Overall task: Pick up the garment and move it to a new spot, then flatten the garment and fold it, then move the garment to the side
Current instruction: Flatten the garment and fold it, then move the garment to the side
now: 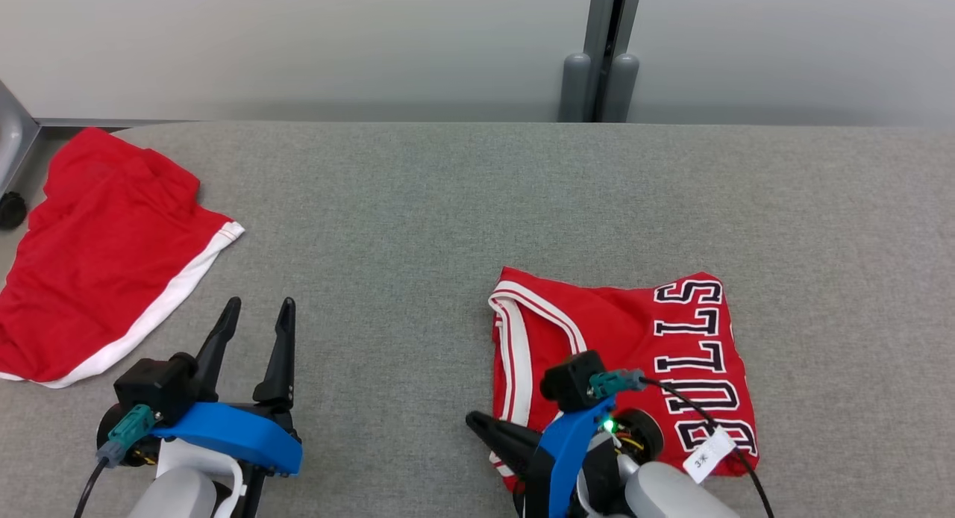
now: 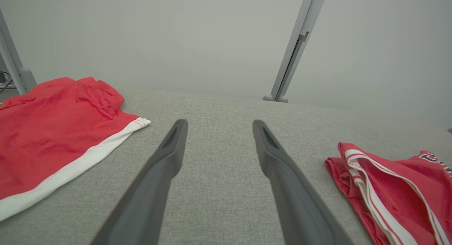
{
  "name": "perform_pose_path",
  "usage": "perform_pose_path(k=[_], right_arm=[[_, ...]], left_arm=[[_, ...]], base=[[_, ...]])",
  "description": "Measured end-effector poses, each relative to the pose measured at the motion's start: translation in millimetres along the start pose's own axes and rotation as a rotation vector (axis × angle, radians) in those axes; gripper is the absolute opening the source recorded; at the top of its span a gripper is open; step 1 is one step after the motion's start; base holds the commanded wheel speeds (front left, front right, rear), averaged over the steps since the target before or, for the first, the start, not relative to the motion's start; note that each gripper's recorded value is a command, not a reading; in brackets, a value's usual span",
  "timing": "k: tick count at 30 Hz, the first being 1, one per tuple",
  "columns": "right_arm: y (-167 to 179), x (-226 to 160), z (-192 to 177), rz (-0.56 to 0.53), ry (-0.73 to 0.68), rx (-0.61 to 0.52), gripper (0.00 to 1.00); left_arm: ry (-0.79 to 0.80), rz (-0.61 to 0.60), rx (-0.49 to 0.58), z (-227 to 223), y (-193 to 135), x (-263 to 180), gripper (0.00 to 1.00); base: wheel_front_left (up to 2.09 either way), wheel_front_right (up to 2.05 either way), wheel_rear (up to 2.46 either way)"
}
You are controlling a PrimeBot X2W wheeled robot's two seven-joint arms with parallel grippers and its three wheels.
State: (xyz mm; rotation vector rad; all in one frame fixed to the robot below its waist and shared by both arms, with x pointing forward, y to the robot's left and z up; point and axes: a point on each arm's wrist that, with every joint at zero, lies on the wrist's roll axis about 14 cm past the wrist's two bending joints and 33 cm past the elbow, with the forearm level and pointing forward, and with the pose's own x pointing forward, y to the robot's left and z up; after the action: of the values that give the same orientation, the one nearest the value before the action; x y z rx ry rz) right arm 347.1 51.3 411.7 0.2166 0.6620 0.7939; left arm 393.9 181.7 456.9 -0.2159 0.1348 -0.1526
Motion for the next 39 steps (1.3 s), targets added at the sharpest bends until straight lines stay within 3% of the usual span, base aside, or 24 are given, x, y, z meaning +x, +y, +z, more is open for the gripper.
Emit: perform_pose_path(k=[3, 4, 5, 8, 11, 17, 21, 27, 39], right_arm=[[1.4, -2.0, 29.9, 0.017, -0.112, 0.038, 0.0], [0.4, -4.7, 42.0, 0.016, -0.161, 0.046, 0.44], [-1.4, -8.2, 52.9, 0.011, -0.207, 0.048, 1.0], [-16.9, -30.5, 90.9, -0.029, -0.373, 0.031, 1.0], [-58.7, -70.4, 113.5, -0.16, -0.507, -0.03, 1.0], [-137.9, -162.6, 100.9, -0.508, -0.619, -0.084, 1.0], [-149.4, -183.3, 85.6, -0.59, -0.605, -0.085, 1.0], [-149.8, -198.4, 72.2, -0.645, -0.59, -0.101, 1.0], [-145.9, -200.4, 66.2, -0.652, -0.594, -0.072, 1.0]], left_arm=[[-0.009, 0.003, 0.002, 3.3, 1.1, 1.8, 1.0], [-0.014, 0.006, 0.004, 5.1, 1.9, 2.3, 1.0], [-0.016, 0.007, 0.005, 5.9, 1.7, 2.5, 1.0], [-0.021, 0.003, 0.002, 6.6, -1.1, 0.8, 1.0], [-0.042, 0.004, 0.0, 12.4, -2.9, -1.4, 1.0], [-0.066, 0.001, -0.001, 16.7, -9.4, -10.5, 1.0], [-0.064, -0.001, -0.008, 13.8, -13.3, -15.4, 1.0], [-0.059, 0.01, -0.01, 10.1, -13.1, -22.5, 1.0], [-0.047, 0.01, -0.008, 7.2, -13.8, -26.2, 1.0]], base=[[0.0, 0.0, 0.0], [0.0, 0.0, 0.0], [0.0, 0.0, 0.0], [0.0, 0.0, 0.0], [0.0, 0.0, 0.0], [0.0, 0.0, 0.0], [0.0, 0.0, 0.0], [0.0, 0.0, 0.0], [0.0, 0.0, 0.0]])
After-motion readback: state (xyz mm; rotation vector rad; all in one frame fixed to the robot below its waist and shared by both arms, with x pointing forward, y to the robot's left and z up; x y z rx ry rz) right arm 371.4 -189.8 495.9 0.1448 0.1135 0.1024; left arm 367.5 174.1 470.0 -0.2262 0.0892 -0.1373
